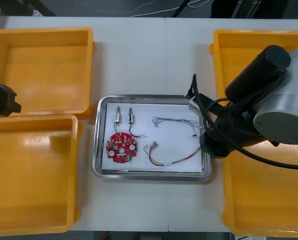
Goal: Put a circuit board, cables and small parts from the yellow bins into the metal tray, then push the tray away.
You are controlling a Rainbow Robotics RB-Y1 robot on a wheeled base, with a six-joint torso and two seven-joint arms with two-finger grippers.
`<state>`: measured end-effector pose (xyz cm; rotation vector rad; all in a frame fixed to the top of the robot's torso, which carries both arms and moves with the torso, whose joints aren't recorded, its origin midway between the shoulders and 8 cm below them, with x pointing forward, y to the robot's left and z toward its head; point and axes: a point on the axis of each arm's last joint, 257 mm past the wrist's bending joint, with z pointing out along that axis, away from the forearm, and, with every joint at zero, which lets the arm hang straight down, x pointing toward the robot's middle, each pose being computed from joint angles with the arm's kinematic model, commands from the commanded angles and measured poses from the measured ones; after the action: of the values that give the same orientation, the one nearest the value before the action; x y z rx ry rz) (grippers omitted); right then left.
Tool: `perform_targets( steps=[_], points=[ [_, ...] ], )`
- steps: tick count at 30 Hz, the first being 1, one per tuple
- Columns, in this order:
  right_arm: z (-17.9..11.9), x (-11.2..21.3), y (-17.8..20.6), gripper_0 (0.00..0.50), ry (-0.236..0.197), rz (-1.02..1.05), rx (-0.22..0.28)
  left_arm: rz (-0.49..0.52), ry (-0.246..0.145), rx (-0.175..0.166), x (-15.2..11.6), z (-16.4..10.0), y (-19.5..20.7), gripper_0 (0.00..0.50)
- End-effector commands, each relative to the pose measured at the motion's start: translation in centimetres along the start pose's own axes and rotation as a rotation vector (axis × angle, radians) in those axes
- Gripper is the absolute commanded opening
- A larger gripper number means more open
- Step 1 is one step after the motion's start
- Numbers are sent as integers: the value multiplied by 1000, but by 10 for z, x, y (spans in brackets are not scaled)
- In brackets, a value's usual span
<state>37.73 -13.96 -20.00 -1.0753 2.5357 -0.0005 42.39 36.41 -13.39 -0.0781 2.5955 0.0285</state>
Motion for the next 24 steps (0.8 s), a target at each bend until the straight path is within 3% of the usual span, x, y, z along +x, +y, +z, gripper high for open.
perform_targets(
  steps=[1, 15, 24],
  points=[
    [-3, -27, 34, 500, -46, -235, 4, -33, -37, -32, -6, -15, 16, 500],
    [34, -54, 111, 500, -29, -498, -48, -27, -25, -36, -3, -14, 17, 500],
    [58, -67, 131, 500, -44, -588, -28, -22, -26, -37, -3, -15, 17, 500]
  ],
)
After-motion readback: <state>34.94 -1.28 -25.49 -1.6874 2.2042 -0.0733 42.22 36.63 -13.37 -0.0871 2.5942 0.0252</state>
